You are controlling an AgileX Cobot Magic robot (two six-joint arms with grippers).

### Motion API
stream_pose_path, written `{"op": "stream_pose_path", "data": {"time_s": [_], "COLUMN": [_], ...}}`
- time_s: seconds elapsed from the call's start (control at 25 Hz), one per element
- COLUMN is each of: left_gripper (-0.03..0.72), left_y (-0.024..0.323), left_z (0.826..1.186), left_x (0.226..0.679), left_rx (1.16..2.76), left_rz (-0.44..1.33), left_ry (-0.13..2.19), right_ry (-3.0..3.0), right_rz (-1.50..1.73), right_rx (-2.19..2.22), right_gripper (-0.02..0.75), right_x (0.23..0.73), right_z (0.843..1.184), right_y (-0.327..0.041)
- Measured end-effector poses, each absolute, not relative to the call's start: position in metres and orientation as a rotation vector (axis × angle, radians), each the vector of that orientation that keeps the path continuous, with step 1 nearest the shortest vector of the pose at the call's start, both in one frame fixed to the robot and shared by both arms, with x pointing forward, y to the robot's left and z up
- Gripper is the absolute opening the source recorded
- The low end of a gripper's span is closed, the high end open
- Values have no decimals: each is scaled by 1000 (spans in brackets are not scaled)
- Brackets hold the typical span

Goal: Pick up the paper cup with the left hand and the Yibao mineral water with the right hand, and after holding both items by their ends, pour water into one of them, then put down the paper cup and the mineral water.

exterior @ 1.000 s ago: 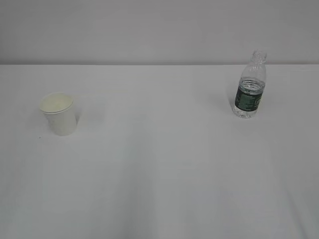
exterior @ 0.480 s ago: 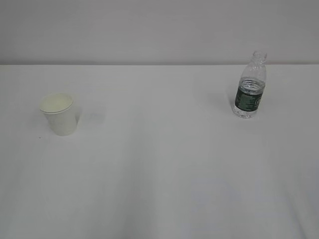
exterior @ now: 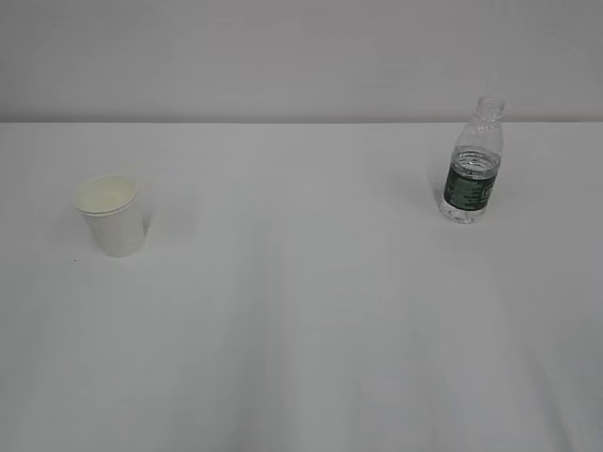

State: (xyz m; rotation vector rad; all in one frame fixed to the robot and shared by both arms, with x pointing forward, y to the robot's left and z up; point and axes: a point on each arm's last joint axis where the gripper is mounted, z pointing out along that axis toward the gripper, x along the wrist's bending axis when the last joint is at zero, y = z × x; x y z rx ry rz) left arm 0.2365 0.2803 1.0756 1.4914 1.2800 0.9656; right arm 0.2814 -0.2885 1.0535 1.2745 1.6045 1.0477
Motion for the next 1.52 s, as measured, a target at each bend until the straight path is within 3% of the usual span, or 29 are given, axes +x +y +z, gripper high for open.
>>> {"op": "stream_pose_path", "data": {"time_s": [1.52], "left_gripper": [404], "left_y": [279], "left_z": [1077], "left_x": [237], "left_rx": [1479], "left_rz": [960], "left_ry": [1270], "right_ry": [1655], "right_rz": [993], "right_rx": [1332], "right_gripper": [589], "right_x": [356], "right_z": [1026], "right_y": [-289]}}
